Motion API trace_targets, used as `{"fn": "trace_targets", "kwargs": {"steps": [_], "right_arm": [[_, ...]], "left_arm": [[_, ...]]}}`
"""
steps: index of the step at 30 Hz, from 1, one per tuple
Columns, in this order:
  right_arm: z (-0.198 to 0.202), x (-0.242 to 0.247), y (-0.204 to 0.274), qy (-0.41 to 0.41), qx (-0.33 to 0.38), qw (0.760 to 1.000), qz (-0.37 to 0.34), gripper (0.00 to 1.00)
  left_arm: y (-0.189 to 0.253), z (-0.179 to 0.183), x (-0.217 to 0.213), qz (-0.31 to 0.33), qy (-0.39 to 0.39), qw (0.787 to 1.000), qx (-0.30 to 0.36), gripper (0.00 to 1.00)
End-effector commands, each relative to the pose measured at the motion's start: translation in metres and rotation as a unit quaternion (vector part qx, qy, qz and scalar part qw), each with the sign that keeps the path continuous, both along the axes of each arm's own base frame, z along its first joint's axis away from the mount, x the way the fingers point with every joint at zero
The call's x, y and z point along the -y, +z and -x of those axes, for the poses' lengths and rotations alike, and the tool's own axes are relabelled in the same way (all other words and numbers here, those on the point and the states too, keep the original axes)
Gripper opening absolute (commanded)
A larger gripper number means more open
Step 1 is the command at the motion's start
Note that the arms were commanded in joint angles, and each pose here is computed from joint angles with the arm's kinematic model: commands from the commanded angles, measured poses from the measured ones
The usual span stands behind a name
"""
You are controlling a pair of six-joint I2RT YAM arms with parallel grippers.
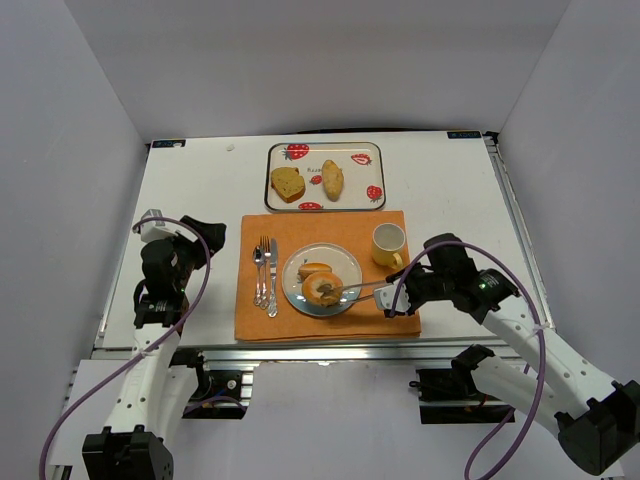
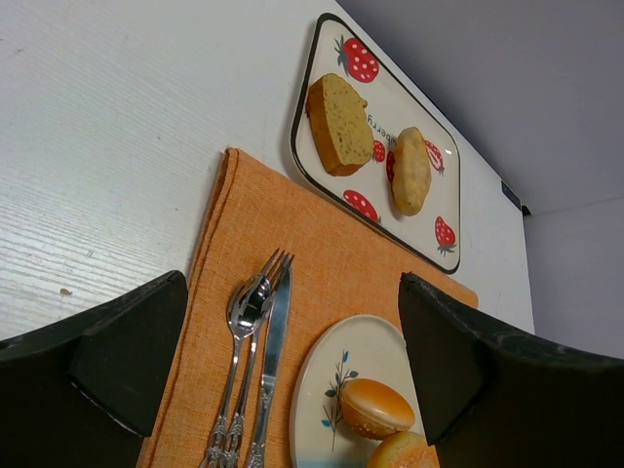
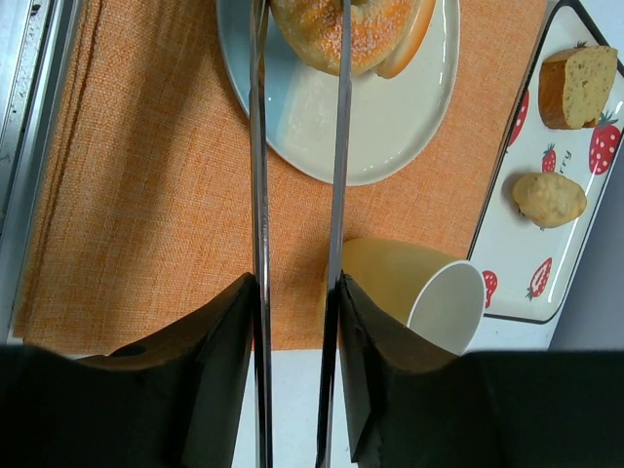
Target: Place the bread
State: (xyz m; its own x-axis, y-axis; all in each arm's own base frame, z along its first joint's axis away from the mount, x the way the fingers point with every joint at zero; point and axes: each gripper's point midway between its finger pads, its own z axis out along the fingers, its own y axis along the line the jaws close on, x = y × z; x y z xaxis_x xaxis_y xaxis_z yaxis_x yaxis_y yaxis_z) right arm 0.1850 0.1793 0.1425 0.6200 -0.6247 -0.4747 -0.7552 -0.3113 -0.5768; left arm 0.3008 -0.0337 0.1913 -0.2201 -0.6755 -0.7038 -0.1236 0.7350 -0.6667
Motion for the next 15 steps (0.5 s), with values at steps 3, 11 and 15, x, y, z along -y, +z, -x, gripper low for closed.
{"fn": "trace_targets", "kwargs": {"steps": [3,11,15], "right_arm": [[-0.0005,-0.0025,0.0014,0.013,0.019,1.0,-0.006,0.44],[0.0034,-0.0004,0.0006,0.016,0.015,1.0,-0.003,0.45],[0.0066,0.0013,-0.0019,0.018,0.011,1.0,0.001,0.45]], "left_arm": [[0.0006,0.0036,0.0019,0.003,-0.002,1.0,0.001,0.98],[-0.0011,0.0048,0.0023,0.003,-0.003,1.0,-0.001,0.98],[-0.0021,0.0052,0.0023,0.003,-0.003,1.0,-0.002,0.98]]}}
